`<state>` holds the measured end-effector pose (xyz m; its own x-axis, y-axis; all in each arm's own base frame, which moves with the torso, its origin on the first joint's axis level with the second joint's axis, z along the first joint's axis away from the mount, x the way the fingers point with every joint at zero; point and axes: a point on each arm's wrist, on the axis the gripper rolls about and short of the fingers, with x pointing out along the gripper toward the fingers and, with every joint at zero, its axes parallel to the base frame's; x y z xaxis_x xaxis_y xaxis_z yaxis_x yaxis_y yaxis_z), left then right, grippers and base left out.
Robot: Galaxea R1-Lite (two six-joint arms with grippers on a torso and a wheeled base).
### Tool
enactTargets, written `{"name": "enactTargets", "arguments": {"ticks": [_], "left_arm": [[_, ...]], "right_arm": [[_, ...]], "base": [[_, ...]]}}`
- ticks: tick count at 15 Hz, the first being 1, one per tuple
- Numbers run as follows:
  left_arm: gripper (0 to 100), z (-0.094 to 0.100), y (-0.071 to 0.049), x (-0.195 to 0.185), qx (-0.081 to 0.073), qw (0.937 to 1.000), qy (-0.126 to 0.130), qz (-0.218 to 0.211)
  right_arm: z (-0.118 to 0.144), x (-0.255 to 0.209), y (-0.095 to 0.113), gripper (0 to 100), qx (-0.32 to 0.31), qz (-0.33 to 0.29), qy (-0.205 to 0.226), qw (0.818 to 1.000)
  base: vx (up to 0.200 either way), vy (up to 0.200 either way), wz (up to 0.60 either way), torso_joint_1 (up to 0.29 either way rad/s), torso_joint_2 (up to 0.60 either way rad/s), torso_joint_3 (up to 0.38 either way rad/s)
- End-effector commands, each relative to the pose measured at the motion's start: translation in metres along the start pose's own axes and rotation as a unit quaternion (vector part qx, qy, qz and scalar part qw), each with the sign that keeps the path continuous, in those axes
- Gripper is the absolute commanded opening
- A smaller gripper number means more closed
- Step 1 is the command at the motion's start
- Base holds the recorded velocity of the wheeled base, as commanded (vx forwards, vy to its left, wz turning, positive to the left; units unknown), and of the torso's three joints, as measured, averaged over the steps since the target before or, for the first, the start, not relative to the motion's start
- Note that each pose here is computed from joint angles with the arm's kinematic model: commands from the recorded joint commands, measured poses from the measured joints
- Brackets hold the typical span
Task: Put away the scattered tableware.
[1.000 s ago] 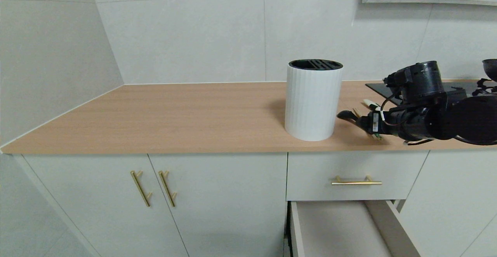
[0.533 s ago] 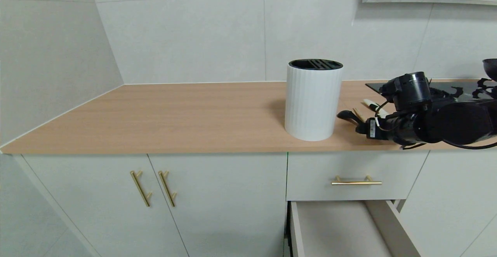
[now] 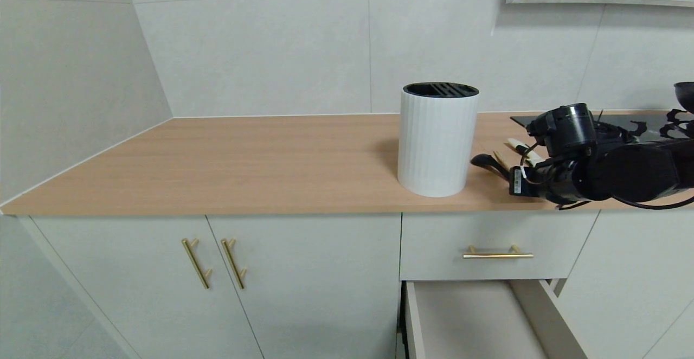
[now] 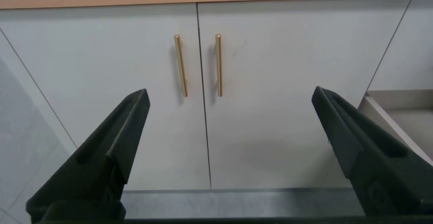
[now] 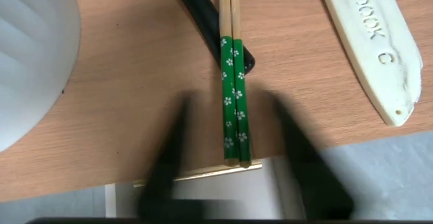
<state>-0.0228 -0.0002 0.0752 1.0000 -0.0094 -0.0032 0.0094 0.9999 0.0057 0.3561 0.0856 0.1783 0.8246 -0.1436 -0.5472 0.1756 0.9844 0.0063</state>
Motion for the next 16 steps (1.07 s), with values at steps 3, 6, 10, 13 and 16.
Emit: {"name": "enactTargets", "arguments": {"ticks": [3,6,10,13,16], "left_arm": [[100,0.0,0.0,0.0,0.0,1.0,0.0,0.0],[100,0.0,0.0,0.0,0.0,1.0,0.0,0.0],[100,0.0,0.0,0.0,0.0,1.0,0.0,0.0],[100,0.0,0.0,0.0,0.0,1.0,0.0,0.0],[100,0.0,0.0,0.0,0.0,1.0,0.0,0.0]], "right_arm": [[0.001,-0.002,0.0,0,0.001,0.001,-0.003,1.0],[0.002,-0.004,-0.001,0,0.002,0.001,-0.005,1.0],[0.018,-0.04,-0.01,0,0.022,0.014,-0.041,0.999],[0.029,-0.098,-0.024,0,0.052,0.044,-0.066,0.996],[0.016,-0.168,-0.044,0,0.048,0.12,-0.03,0.991]], "base": [[0.0,0.0,0.0,0.0,0.0,0.0],[0.0,0.0,0.0,0.0,0.0,0.0],[0.0,0.0,0.0,0.0,0.0,0.0],[0.0,0.0,0.0,0.0,0.0,0.0],[0.0,0.0,0.0,0.0,0.0,0.0]]}}
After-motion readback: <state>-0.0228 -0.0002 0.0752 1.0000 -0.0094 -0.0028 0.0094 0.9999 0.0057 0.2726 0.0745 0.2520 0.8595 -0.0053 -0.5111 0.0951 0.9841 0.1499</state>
